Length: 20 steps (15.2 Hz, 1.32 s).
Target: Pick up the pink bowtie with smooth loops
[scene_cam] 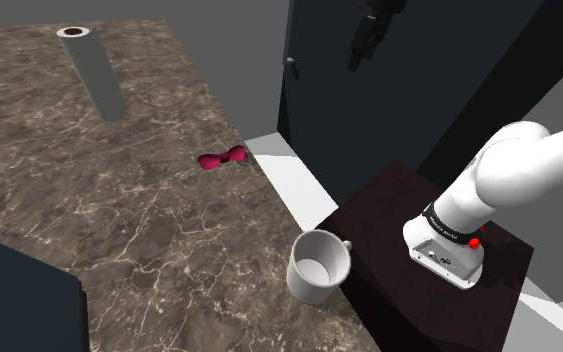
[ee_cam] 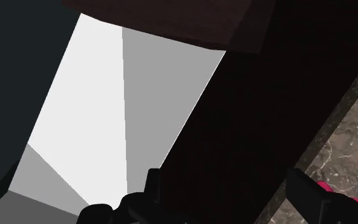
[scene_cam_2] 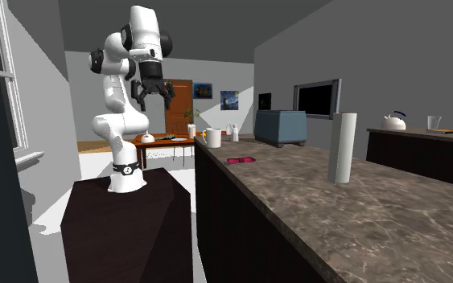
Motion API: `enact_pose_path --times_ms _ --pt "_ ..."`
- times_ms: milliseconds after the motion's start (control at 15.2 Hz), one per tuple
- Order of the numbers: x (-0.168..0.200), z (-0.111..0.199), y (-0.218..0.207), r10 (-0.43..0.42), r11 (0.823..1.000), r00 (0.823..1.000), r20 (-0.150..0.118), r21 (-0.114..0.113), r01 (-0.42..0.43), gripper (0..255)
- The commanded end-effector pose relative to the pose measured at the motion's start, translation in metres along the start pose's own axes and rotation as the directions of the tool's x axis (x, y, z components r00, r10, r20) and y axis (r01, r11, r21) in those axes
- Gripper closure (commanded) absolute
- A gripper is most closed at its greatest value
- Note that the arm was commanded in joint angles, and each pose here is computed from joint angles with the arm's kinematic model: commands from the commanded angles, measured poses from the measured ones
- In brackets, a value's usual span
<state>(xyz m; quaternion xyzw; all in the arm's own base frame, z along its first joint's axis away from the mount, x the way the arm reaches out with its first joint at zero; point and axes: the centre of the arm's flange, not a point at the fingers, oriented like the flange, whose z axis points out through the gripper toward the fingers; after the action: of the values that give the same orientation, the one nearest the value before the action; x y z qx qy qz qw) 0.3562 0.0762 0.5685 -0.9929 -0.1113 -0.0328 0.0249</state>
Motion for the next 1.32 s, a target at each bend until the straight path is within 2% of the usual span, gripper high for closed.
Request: enact_pose_path --times_ms 0,594,1254 --pt "0.019 0.017 -0.018 -0.026 1.0 1.0 0.005 -0.002 0.026 0" --pt "0.082 0.082 -0.101 -0.138 0.99 0.99 0.035 -0.011 0.138 0" --pt "0.138 0.157 -0.199 -0.259 0.965 0.963 0.068 -0.018 0.261 0"
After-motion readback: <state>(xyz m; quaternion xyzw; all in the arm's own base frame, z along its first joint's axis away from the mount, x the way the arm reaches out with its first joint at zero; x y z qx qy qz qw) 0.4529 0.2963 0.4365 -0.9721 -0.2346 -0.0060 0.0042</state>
